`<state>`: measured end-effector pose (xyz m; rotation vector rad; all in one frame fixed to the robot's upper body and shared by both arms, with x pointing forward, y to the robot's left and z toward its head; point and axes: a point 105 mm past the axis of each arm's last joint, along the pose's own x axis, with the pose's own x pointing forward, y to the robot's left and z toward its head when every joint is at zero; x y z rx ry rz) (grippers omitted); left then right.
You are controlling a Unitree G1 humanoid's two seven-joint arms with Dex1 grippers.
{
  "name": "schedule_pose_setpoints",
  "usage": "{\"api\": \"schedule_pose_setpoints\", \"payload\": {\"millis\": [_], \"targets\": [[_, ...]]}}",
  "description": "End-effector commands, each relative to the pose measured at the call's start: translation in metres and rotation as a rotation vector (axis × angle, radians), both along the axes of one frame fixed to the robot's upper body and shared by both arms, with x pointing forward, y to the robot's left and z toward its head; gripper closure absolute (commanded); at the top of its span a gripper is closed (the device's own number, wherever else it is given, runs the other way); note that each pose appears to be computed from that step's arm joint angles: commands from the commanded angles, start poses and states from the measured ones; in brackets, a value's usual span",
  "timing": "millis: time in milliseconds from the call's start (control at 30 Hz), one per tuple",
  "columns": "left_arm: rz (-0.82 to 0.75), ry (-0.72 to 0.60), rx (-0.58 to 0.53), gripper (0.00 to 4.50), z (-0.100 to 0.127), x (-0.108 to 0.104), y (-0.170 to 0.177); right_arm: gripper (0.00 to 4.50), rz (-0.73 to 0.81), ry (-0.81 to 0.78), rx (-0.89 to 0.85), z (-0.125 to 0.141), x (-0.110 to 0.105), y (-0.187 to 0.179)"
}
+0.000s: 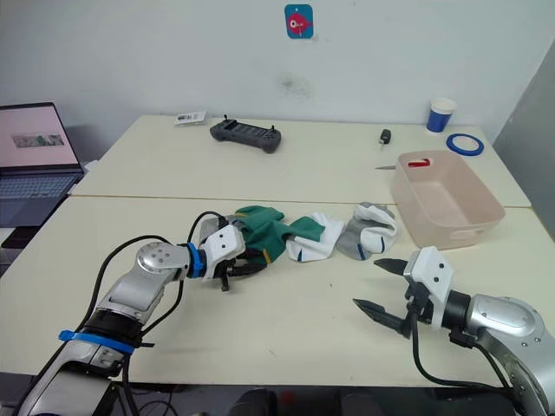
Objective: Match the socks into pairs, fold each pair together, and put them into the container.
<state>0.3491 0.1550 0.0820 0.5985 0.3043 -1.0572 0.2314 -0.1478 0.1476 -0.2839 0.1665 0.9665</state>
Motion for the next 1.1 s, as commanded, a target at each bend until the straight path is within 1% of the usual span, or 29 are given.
{"api": "schedule_pose_setpoints", "payload": {"millis": [33, 67, 267, 333, 433, 500, 567, 633, 733, 833, 900, 967, 1033, 1100], "targets": [[0.007, 0.036, 0.057, 4.32, -0.009, -0.001, 0.008, 0.00, 0.014, -0.045, 0.019, 0.011, -0.004, 0.005], [-0.013, 0.035, 0.057, 4.45, -0.006, -0.003, 0.007, 0.00, 0.013, -0.046, 0.019, 0.011, -0.004, 0.005], [-0.073, 0.071, 0.038, 4.45, 0.017, -0.014, 0.008, 0.00, 0.011, -0.052, 0.022, 0.012, -0.002, 0.006], [-0.094, 0.090, 0.015, 4.45, 0.032, -0.020, 0.009, 0.00, 0.013, -0.055, 0.024, 0.013, -0.002, 0.007], [-0.157, 0.097, -0.080, 4.45, 0.068, -0.031, 0.001, 0.00, 0.014, -0.056, 0.028, 0.013, -0.002, 0.008], [-0.204, 0.094, -0.113, 4.45, 0.086, -0.040, -0.006, 0.00, 0.016, -0.058, 0.026, 0.013, -0.002, 0.008], [-0.264, 0.097, -0.137, 4.45, 0.100, -0.051, -0.018, 0.00, 0.017, -0.065, 0.023, 0.014, -0.001, 0.007], [-0.314, 0.110, -0.149, 4.45, 0.108, -0.061, -0.028, 0.00, 0.016, -0.069, 0.022, 0.015, -0.001, 0.005], [-0.410, 0.135, -0.154, 4.45, 0.111, -0.076, -0.047, 0.00, 0.009, -0.063, 0.002, 0.015, -0.002, -0.001], [-0.498, 0.144, -0.159, 4.45, 0.111, -0.084, -0.066, 0.00, -0.022, -0.068, -0.021, 0.019, -0.002, -0.012], [-0.575, 0.127, -0.147, 4.45, 0.113, -0.087, -0.079, 0.00, -0.040, -0.073, -0.042, 0.022, -0.004, -0.020], [-0.660, 0.133, -0.131, 4.45, 0.112, -0.095, -0.090, 0.00, -0.048, -0.073, -0.066, 0.026, -0.007, -0.027], [-0.733, 0.142, -0.060, 4.45, 0.101, -0.104, -0.090, 0.00, -0.045, -0.069, -0.081, 0.028, -0.011, -0.029], [-0.783, 0.146, 0.062, 4.45, 0.081, -0.109, -0.080, 0.00, -0.036, -0.059, -0.090, 0.027, -0.015, -0.027]]}}
